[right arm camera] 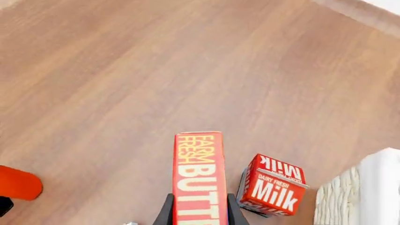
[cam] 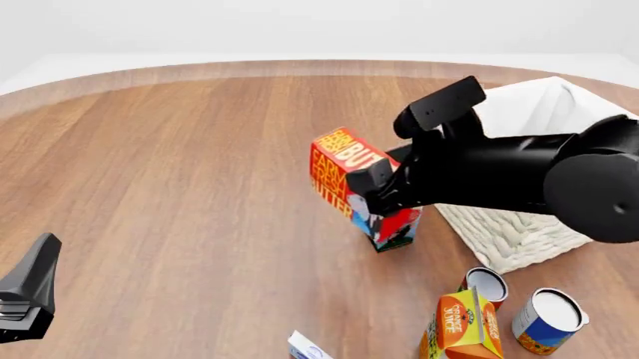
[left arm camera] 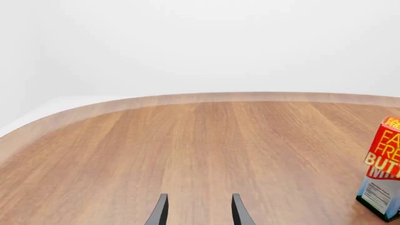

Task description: Pick up the cream cheese box and the butter, and put them in the basket.

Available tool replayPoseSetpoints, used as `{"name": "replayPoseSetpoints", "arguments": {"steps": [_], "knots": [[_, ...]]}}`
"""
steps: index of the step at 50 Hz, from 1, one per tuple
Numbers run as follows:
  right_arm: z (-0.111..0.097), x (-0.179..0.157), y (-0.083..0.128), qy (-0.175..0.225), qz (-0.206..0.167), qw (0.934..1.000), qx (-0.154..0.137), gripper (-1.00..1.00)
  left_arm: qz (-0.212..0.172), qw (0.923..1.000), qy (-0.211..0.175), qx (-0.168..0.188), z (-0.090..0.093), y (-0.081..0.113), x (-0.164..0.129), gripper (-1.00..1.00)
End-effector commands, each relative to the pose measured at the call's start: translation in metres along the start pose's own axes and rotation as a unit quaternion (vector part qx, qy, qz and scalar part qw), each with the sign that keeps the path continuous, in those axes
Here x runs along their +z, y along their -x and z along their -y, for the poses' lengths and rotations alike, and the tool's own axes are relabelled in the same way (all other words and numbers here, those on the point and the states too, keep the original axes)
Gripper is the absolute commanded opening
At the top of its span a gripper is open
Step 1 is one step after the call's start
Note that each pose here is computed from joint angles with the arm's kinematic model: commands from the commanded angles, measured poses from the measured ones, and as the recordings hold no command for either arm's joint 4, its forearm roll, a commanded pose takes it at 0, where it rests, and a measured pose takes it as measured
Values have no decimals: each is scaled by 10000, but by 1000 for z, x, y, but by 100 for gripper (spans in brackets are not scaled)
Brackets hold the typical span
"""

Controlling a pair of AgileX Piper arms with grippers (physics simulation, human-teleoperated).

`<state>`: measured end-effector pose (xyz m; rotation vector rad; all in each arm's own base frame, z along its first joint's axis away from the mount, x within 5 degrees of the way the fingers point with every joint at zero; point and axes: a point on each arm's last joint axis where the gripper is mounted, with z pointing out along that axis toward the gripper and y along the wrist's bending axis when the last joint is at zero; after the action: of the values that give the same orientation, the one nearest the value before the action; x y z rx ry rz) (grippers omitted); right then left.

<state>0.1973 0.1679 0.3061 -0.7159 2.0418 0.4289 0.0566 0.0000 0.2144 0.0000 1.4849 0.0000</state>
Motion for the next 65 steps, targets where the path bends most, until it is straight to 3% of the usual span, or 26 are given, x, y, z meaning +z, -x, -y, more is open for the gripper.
{"name": "replayPoseSetpoints", "arguments": {"steps": [1, 13, 18, 29, 38, 39, 44, 46, 59, 62, 64, 65], "knots": [[9, -45, 31, -175, 523, 9985, -14, -100, 0, 10000, 0, 0, 0, 0, 0, 100], [26, -75, 46, -535, 833, 9951, 30, -100, 0, 10000, 0, 0, 0, 0, 0, 100], [41, -85, 44, -869, 961, 9912, 262, -100, 0, 10000, 0, 0, 0, 0, 0, 100], [49, -120, 50, -1204, 1284, 9838, 332, -100, 0, 10000, 0, 0, 0, 0, 0, 100], [60, -136, 52, -1488, 1545, 9726, 899, -100, 0, 10000, 0, 0, 0, 0, 0, 100], [61, -140, 53, -1519, 1631, 9688, 1082, -100, 0, 10000, 0, 0, 0, 0, 0, 100], [65, -144, 53, -1633, 1685, 9647, 1196, -100, 0, 10000, 0, 0, 0, 0, 0, 100], [66, -146, 52, -1626, 1761, 9600, 1447, -100, 0, 10000, 0, 0, 0, 0, 0, 100], [75, -151, 46, -1815, 1981, 9398, 2110, -100, 0, 10000, 0, 0, 0, 0, 0, 100], [75, -154, 44, -1778, 2095, 9312, 2396, -100, 0, 10000, 0, 0, 0, 0, 0, 100], [78, -156, 42, -1823, 2166, 9226, 2621, -100, 0, 10000, 0, 0, 0, 0, 0, 100], [77, -158, 41, -1790, 2269, 9143, 2839, -100, 0, 10000, 0, 0, 0, 0, 0, 100]]}}
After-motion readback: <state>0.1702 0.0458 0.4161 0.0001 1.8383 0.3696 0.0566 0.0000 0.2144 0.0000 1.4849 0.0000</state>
